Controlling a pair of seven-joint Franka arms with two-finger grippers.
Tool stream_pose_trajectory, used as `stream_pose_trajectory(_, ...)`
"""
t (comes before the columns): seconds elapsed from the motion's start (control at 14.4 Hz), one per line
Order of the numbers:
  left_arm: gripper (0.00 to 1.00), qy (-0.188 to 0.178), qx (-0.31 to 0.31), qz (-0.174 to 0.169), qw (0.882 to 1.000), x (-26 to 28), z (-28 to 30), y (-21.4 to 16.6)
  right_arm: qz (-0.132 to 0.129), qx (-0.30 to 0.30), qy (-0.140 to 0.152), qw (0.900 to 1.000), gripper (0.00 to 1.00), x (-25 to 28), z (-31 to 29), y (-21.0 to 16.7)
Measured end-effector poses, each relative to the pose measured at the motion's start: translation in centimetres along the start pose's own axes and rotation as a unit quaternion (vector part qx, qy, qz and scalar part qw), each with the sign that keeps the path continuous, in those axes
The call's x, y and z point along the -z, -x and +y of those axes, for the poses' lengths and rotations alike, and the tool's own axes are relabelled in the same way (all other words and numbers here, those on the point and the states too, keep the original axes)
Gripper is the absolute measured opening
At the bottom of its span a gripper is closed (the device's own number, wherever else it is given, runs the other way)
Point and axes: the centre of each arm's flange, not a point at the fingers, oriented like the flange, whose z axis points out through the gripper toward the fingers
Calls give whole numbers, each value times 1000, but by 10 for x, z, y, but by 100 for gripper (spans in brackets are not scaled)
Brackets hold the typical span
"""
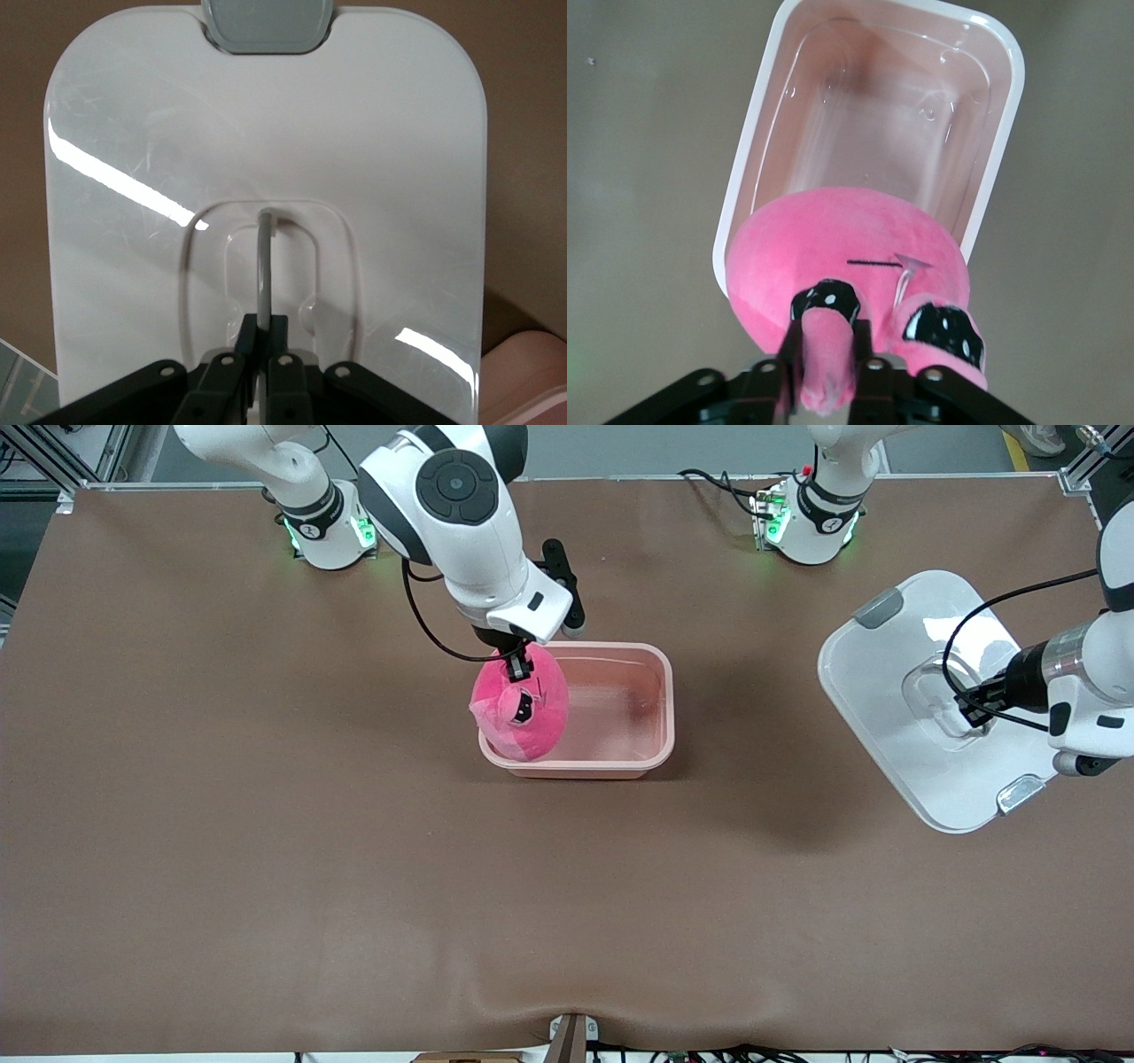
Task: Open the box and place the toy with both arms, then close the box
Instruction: 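Release the plush into the box and withdraw the right gripper, then carry the lid back over the box with the left gripper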
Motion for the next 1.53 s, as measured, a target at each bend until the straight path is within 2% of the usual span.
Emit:
stream_pose_trajectory(0.35,7,1,0,4,1000,4,0,3,0,-6,3,1000,83,2,3,5)
stream_pose_trajectory(0.49,7,1,0,4,1000,4,3,5,-2,-26,3,1000,100,8,9,22)
stream_pose_trajectory(0.77,7,3,21,8,1000,8,30,30,-13,-122,-7,992,100,40,22,105)
stream_pose_trajectory(0.97,7,9,48,8,999,12,67,68,-15,-208,-1,978,100,64,22,152)
stream_pose_trajectory(1.18,7,28,76,-7,997,12,97,99,-13,-308,8,951,100,80,21,181)
stream_pose_trajectory(1.53,7,41,133,-4,990,-2,167,166,-8,-432,30,901,100,112,10,211)
